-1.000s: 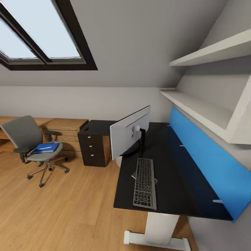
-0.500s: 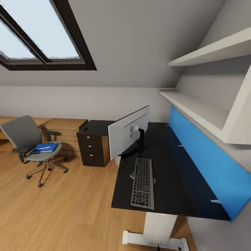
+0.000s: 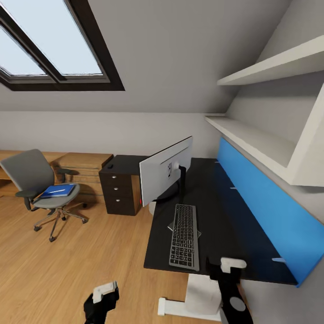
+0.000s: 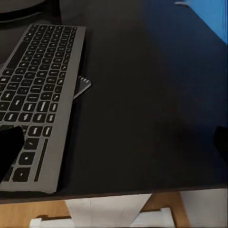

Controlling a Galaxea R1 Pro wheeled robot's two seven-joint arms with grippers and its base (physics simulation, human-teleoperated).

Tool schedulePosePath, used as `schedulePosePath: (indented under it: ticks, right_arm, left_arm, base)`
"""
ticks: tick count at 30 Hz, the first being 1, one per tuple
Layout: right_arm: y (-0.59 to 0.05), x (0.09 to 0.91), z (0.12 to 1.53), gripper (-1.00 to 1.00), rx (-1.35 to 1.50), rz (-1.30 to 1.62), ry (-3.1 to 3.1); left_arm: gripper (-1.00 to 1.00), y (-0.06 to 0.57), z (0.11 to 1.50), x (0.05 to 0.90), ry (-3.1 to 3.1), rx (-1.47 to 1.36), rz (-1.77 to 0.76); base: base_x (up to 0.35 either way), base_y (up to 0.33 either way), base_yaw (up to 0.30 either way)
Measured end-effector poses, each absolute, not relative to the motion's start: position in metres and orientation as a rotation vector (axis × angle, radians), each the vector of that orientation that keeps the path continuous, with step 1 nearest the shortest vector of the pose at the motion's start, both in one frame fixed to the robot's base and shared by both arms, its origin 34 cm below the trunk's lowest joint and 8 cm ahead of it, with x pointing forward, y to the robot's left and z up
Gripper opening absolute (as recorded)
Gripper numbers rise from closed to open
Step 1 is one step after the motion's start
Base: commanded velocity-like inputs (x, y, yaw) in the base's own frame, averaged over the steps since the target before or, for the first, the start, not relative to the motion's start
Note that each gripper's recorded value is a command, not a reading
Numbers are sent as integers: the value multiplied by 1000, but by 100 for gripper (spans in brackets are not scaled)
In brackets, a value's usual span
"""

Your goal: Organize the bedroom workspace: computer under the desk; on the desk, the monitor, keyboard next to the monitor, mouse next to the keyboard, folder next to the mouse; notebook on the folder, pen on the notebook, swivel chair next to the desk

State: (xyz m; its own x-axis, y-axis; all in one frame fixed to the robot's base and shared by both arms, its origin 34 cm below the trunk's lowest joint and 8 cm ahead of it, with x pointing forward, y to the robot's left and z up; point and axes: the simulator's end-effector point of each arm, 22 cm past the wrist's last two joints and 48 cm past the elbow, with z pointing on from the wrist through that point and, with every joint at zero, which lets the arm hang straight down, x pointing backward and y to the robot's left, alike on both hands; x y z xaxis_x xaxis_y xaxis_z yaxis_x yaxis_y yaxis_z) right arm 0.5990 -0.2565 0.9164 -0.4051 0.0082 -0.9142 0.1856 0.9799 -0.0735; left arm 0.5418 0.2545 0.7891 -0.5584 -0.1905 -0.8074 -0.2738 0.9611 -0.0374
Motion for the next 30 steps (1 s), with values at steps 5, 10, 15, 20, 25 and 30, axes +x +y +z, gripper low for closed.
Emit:
schedulePosePath:
  ticks: [5, 10, 15, 20, 25, 30]
  right_arm:
    - [-267, 607, 936, 100, 168, -207, 2007]
    - [-267, 648, 966, 100, 195, -182, 2005]
    - [-265, 702, 978, 100, 229, -133, 2041]
    - [-270, 738, 977, 100, 291, -80, 2091]
    - [-264, 743, 949, 100, 337, -12, 2183]
    - [-257, 740, 929, 100, 358, 48, 2236]
  left_arm:
    - [100, 237, 825, 572, 2208, -297, 58]
    - [100, 208, 851, 584, 2273, -269, -7]
    - [100, 187, 865, 587, 2297, -275, -42]
    - [100, 187, 876, 597, 2284, -296, -19]
    - [100, 187, 898, 620, 2242, -306, -19]
    - [100, 189, 897, 625, 2246, -318, -24]
  base:
    - [0, 0, 0]
    - [0, 0, 0]
    - [0, 0, 0]
    - [0, 0, 0]
    - [0, 0, 0]
    - [0, 0, 0]
